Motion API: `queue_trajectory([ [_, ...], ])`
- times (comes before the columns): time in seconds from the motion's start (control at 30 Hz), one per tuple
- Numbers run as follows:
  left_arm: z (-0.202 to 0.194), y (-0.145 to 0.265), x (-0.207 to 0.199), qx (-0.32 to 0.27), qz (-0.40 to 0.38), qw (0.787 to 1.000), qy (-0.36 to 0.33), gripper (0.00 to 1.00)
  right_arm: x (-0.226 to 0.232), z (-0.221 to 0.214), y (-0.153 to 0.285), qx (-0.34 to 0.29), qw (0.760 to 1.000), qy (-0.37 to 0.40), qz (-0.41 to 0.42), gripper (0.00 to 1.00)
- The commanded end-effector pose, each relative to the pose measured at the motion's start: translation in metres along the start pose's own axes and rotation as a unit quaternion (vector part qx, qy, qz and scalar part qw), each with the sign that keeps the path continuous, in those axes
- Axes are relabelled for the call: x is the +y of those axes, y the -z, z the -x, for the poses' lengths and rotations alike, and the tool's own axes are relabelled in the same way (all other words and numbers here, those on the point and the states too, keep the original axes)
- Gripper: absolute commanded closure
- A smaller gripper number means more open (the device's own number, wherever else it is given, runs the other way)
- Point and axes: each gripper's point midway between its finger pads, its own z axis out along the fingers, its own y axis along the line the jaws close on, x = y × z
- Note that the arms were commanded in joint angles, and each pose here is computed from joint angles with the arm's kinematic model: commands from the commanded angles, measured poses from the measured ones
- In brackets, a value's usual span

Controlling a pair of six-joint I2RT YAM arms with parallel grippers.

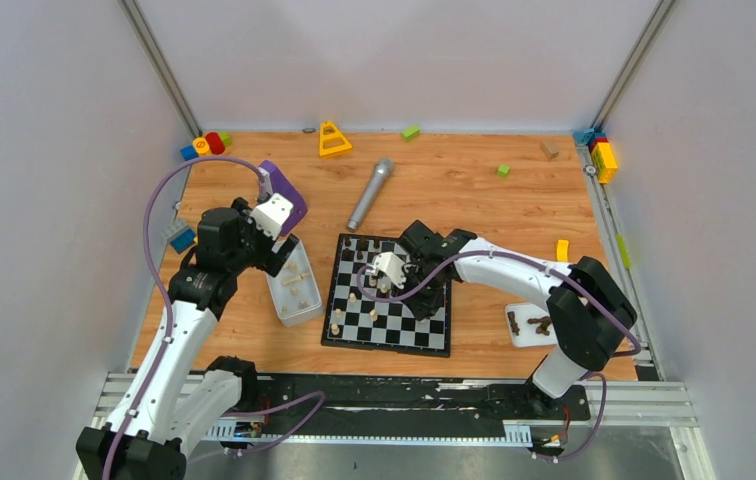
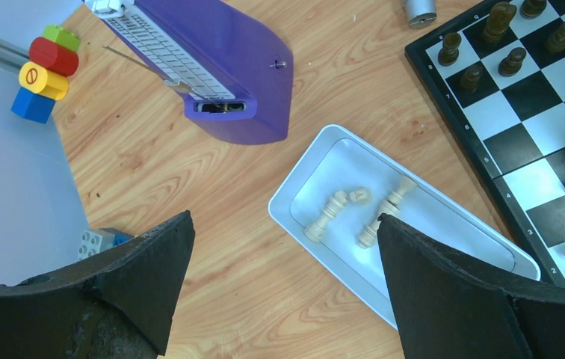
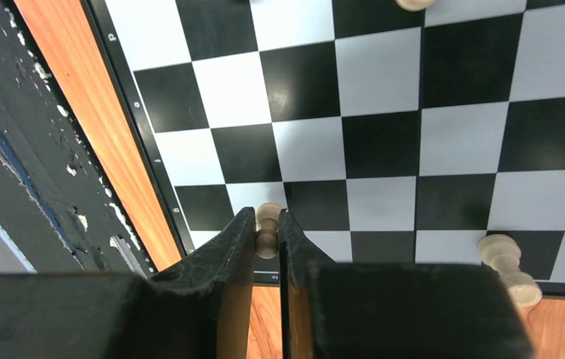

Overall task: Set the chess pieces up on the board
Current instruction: Place the chess piece on the chessboard.

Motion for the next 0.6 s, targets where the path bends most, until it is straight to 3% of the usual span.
queue_trajectory([
  [0.0,0.003,-0.001,0.005,-0.007,0.010,1.000,0.003,0.00,0.007,0.002,0.006,-0.020,1.000,0.021,0.001,0.91],
  [0.33,0.001,-0.003,0.005,-0.002,0.011,1.000,0.003,0.00,0.015,0.000,-0.005,-0.013,0.999,0.030,0.010,0.85],
  [0.43,0.001,-0.003,0.006,-0.002,0.011,1.000,0.003,0.00,0.015,-0.001,-0.006,-0.011,0.999,0.030,0.006,0.78],
  [0.57,0.000,-0.004,0.005,-0.001,0.010,1.000,0.003,0.00,0.009,0.006,0.003,-0.023,0.999,0.036,-0.013,0.57],
])
